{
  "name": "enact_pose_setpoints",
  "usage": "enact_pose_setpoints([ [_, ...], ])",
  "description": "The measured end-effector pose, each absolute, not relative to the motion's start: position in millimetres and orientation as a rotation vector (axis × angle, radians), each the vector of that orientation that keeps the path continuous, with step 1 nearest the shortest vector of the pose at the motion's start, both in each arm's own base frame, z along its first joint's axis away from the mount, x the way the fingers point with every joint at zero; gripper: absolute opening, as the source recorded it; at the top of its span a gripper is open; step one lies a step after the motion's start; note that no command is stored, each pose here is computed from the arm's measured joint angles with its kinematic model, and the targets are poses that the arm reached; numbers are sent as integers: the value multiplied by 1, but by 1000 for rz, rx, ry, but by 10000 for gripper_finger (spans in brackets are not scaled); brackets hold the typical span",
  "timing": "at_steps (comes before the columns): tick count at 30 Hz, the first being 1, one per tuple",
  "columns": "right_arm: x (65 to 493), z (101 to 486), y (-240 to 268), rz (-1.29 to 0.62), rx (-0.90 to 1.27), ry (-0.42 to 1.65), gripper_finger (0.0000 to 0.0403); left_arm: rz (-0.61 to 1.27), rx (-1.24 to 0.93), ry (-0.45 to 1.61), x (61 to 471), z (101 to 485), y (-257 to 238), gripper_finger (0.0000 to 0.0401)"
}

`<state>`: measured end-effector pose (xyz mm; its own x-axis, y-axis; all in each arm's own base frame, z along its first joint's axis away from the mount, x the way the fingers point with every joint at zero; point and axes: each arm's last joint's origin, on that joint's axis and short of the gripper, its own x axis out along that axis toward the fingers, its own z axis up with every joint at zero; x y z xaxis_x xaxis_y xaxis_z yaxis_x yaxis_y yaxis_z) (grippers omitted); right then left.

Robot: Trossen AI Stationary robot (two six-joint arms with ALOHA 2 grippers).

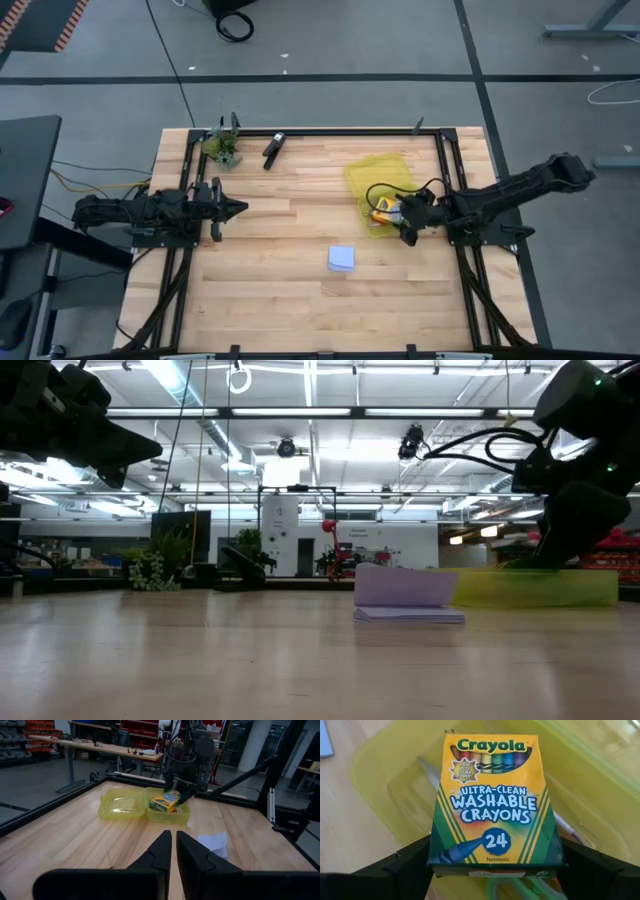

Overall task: Pack school essentials
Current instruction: Put the yellow crayon box into the yellow supply box, then put the violet sticky notes into the yellow supply box

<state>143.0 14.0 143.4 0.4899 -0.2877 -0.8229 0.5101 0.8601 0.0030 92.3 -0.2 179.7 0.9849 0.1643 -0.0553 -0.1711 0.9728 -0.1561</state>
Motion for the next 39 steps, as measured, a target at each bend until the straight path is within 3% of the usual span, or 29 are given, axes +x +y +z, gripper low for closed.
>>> enact_pose_setpoints([
  [8, 144, 145, 8, -490, 221, 968, 394, 170, -161, 42, 92, 180, 0, 29],
  [25, 144, 164, -1, -724, 65, 915, 394, 170, -161, 42, 92, 180, 0, 28],
  [39, 162, 188, 2, -663, 102, 780, 394, 170, -161, 43, 92, 180, 0, 31],
])
